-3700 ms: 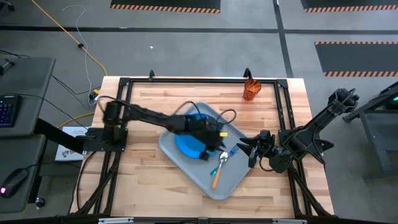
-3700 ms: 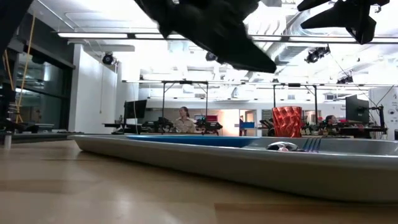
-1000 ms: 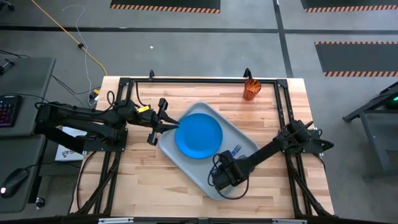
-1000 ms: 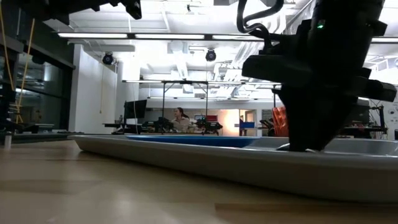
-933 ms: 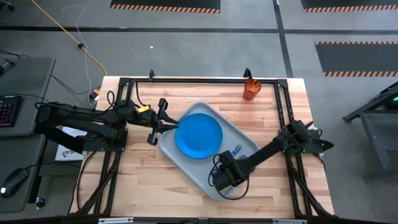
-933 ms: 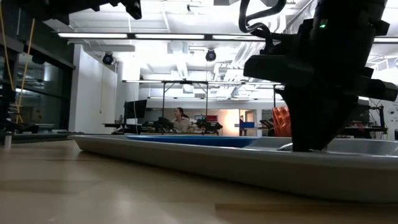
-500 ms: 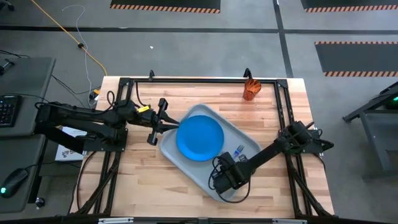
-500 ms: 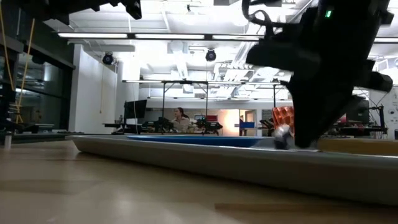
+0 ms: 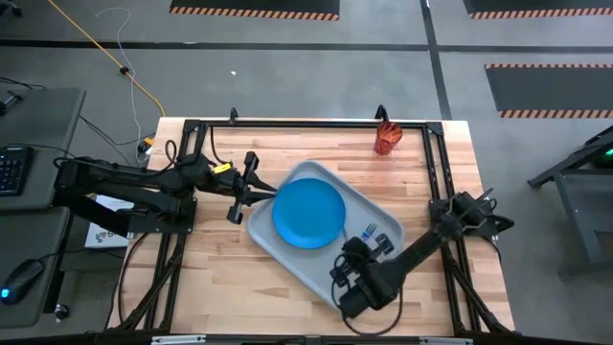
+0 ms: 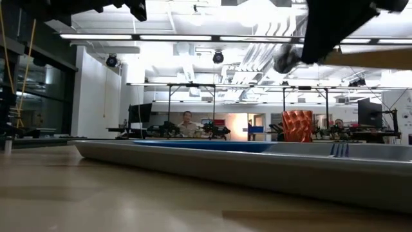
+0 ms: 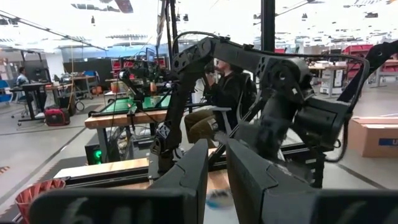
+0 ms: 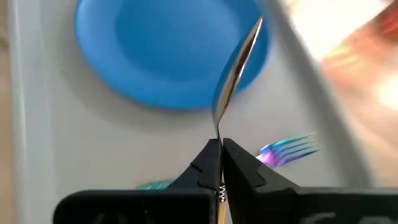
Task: Pick and place plate/cup/fork/spoon on tray
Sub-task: Put the yellow spoon on the right side of the gray serving tray
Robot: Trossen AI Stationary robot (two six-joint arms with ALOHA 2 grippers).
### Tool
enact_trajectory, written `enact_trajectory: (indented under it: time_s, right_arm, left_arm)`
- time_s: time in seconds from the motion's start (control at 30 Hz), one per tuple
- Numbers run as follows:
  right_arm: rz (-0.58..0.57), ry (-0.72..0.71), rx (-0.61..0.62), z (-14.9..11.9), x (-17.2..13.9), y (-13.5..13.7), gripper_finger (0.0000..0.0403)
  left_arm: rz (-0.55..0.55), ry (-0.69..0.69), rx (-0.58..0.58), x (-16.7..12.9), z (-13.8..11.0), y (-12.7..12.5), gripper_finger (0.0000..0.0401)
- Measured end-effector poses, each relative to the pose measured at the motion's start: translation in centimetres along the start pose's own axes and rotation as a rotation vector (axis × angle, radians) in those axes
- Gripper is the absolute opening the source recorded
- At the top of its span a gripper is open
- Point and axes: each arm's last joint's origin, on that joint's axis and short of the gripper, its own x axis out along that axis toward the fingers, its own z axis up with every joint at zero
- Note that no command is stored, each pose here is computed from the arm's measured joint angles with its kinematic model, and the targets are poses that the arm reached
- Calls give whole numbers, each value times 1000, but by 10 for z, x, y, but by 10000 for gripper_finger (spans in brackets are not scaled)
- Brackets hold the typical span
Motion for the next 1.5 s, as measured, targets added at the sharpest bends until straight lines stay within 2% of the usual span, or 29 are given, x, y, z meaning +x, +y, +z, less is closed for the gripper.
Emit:
enact_trajectory:
  time_s: [0.13, 0.27, 0.5, 0.67, 0.73, 0.9, 1.07, 1.2, 1.33, 1.4, 1.5]
  right_arm:
    - [-86, -122, 15, -1, -7, -13, 0]
    - [-62, -300, 16, 4, -4, -13, 0]
    - [-37, -619, 19, 27, 3, -12, 0]
    - [-37, -812, 29, 44, 10, -11, 0]
    - [-49, -847, 36, 50, 14, -12, 0]
    - [-121, -787, 17, 63, 27, -14, 0]
    - [-146, -540, -113, 75, 29, -2, 0]
    - [9, -368, -302, 98, 37, 24, 0]
    - [186, -386, -460, 123, 43, 43, 0]
    - [195, -394, -493, 131, 39, 38, 0]
    - [180, -379, -465, 142, 26, 18, 0]
  left_arm:
    - [0, 0, 0, 0, 0, 0, 47]
    - [0, 0, 0, 0, 0, 0, 47]
    - [3, -1, 8, 0, 0, 0, 47]
    - [4, 4, 18, 0, 0, 0, 47]
    - [4, 5, 17, 0, 0, 0, 47]
    - [4, 5, 23, 0, 0, 0, 47]
    - [4, 6, 51, 0, 0, 0, 47]
    - [8, 7, 51, 0, 0, 0, 47]
    - [8, 12, 49, 0, -1, 0, 47]
    - [7, 28, 38, -2, -1, 0, 47]
    - [12, 27, 39, -10, 6, -2, 47]
